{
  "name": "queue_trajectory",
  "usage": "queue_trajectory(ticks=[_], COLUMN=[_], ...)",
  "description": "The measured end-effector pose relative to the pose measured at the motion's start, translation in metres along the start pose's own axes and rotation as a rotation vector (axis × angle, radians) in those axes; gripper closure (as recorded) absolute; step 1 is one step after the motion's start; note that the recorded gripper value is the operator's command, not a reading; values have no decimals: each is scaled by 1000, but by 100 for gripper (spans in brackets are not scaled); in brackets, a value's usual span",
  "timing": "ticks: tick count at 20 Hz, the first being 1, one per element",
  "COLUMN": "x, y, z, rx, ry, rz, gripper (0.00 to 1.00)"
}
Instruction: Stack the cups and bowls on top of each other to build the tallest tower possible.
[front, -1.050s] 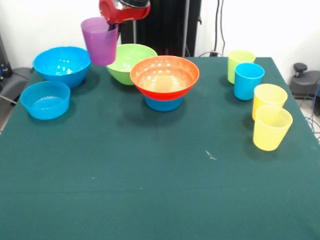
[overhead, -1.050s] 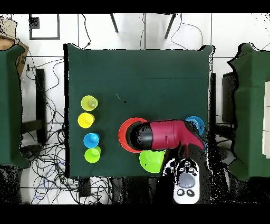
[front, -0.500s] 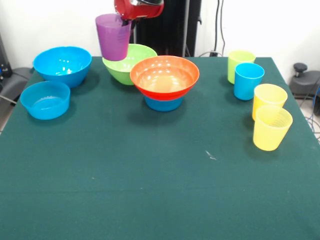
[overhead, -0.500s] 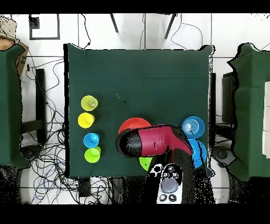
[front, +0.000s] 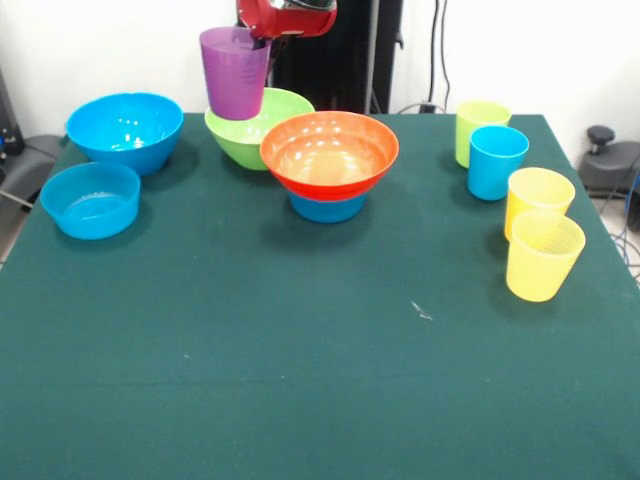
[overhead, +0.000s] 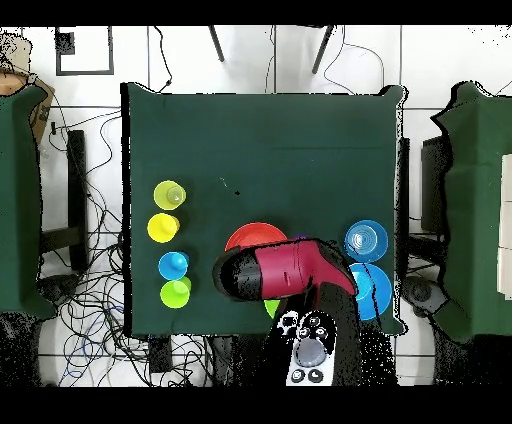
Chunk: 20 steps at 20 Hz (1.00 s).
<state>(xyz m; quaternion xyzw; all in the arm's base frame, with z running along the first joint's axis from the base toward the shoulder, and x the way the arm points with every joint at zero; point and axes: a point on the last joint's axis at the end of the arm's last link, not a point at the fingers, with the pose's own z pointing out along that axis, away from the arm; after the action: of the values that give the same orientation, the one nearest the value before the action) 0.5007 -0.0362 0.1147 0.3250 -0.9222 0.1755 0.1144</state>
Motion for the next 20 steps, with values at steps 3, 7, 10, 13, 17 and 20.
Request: queue_trajectory(ticks=[3,7,10,13,17,20], x=[-1,-1,-1,-1,-4,-8], y=[2,4,5,7,13,18], z=[-1,-1,-1,-2,-5,-7], rx=[1,0,-1,2,7,10], ry=[0,1,2,3,2,-1], rz=[-1,-4,-5,-8,-21,-34], gripper=[100,100,100,100,100,100])
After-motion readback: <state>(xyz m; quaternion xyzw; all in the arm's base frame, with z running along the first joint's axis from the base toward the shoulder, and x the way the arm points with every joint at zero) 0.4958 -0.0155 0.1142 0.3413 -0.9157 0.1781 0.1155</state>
